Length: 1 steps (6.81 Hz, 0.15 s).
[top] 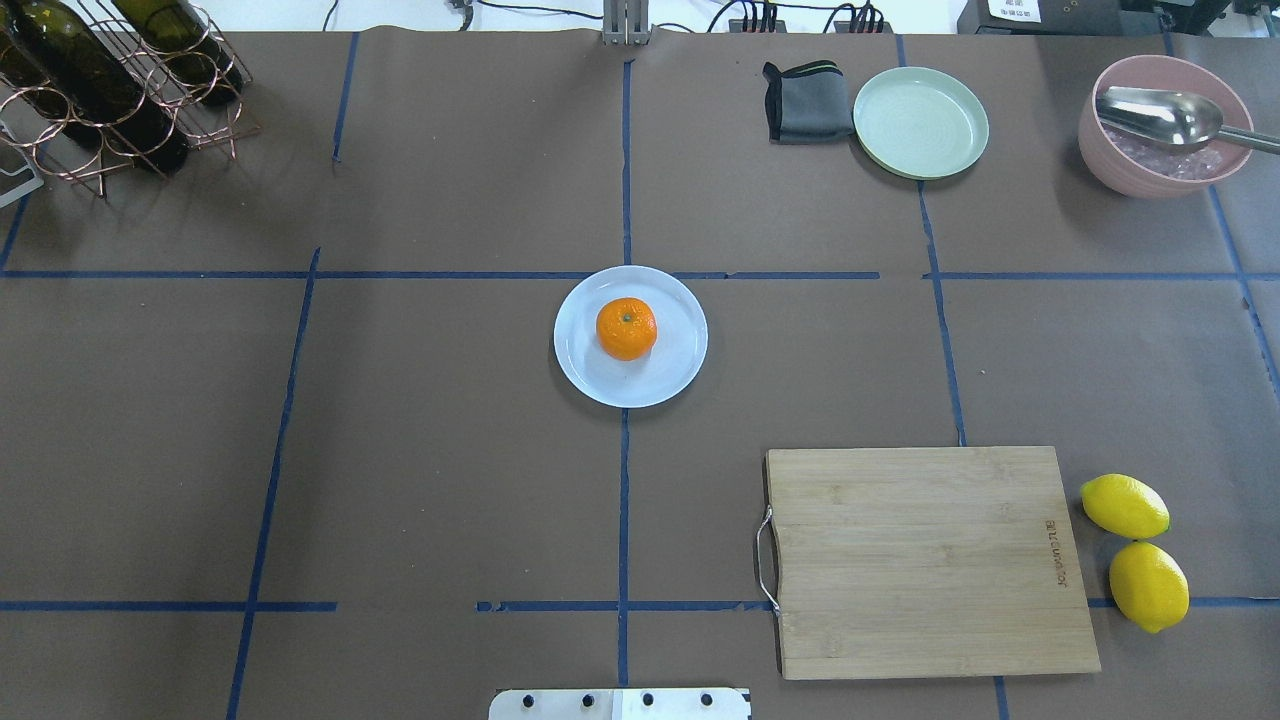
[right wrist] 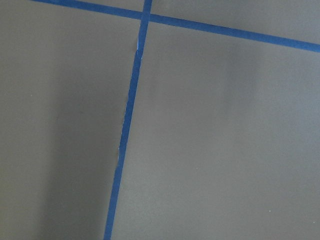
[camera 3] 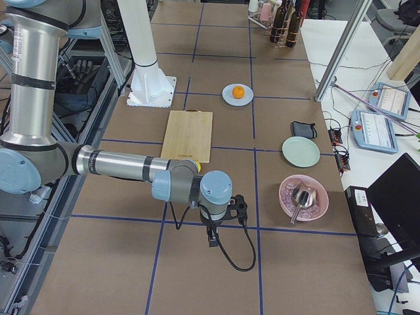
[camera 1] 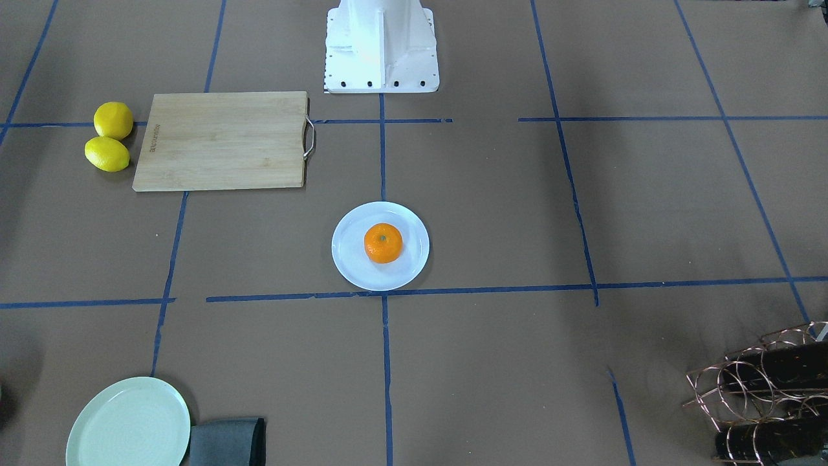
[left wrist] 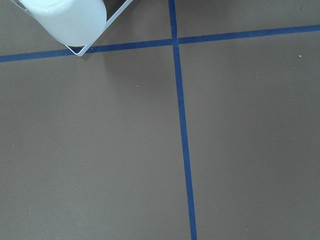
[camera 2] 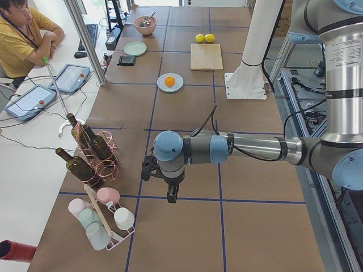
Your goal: Pick orange to plate
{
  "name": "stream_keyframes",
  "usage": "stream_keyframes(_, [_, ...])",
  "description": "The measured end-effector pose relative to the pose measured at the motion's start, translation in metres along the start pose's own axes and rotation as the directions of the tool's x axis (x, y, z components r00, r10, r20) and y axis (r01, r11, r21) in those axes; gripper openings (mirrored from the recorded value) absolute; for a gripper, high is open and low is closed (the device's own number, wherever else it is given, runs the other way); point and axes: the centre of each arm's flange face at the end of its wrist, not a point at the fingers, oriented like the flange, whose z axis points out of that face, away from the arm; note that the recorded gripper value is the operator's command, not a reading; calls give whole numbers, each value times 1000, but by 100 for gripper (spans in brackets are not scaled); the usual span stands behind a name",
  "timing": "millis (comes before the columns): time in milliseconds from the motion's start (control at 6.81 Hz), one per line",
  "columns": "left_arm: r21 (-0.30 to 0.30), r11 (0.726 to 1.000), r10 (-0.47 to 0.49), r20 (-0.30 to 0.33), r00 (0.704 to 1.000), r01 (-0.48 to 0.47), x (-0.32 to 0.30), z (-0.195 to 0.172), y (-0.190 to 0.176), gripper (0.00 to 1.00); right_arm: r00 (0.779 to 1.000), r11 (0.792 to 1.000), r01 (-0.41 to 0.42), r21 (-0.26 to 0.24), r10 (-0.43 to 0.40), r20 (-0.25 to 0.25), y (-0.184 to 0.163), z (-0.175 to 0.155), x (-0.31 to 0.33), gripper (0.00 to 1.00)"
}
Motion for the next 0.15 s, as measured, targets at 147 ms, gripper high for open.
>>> stream_keyframes(147, [-1, 1000, -1, 0, 1000, 1, 0, 0, 0, 100, 1000, 1000, 0, 0, 0, 0, 0, 0, 0, 100])
